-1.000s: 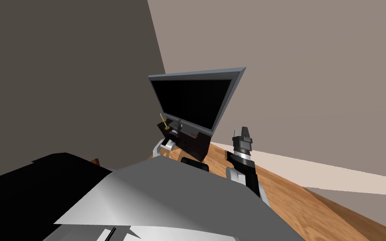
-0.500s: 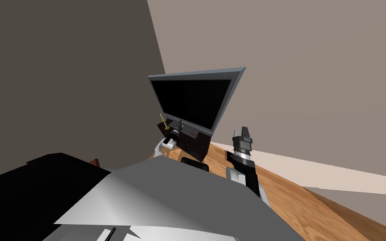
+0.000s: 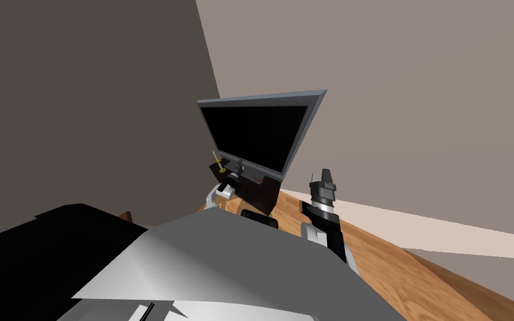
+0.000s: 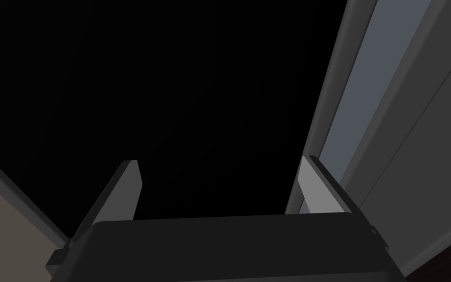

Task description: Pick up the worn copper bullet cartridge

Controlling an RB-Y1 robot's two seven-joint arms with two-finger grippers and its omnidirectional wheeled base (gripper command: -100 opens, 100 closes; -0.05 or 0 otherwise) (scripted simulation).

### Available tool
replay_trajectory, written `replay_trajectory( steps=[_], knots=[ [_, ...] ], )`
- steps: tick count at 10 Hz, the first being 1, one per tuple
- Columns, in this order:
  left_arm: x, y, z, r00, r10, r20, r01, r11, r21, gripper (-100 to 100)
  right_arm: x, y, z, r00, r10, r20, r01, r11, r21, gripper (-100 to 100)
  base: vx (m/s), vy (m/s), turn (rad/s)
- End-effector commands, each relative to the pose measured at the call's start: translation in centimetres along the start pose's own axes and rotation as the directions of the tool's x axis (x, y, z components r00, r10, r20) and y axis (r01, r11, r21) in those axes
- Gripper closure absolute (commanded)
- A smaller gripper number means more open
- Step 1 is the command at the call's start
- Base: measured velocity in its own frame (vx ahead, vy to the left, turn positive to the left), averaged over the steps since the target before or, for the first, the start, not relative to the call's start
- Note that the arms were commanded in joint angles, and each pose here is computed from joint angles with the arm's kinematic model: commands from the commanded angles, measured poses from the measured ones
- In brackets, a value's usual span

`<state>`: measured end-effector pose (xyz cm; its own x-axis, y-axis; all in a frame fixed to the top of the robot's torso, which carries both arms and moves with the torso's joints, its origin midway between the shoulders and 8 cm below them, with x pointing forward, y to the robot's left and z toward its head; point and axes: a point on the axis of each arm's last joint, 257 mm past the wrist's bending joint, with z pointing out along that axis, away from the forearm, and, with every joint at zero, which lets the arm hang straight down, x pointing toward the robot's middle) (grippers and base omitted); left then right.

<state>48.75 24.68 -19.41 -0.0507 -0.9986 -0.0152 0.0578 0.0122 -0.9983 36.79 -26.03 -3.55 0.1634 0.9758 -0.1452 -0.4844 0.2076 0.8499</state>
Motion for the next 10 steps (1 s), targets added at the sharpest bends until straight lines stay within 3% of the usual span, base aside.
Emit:
replay_trajectory(
  steps=[1, 8, 10],
  knots=[
    [0.0, 1.1, 0.5, 1.0, -0.004, 0.004, 0.004, 1.0, -0.025, -100, 0.0, 0.0, 0.0, 1.0, 0.0, 0.0, 0.0, 1.0, 0.0, 0, 0.0, 0.0, 0.0],
    [-0.3, 6.7, 2.8, 1.0, -0.013, 0.019, 0.015, 0.987, -0.159, -100, 0.0, 0.0, 0.0, 1.0, 0.0, 0.0, 0.0, 1.0, 0.0, 0, 0.004, 0.004, 0.013],
    [-0.3, 7.1, 2.7, 1.0, -0.012, 0.02, 0.016, 0.986, -0.167, -100, 0.0, 0.0, 0.0, 1.0, 0.0, 0.0, 0.0, 1.0, 0.0, 0, -0.001, -0.001, -0.004]
  ],
)
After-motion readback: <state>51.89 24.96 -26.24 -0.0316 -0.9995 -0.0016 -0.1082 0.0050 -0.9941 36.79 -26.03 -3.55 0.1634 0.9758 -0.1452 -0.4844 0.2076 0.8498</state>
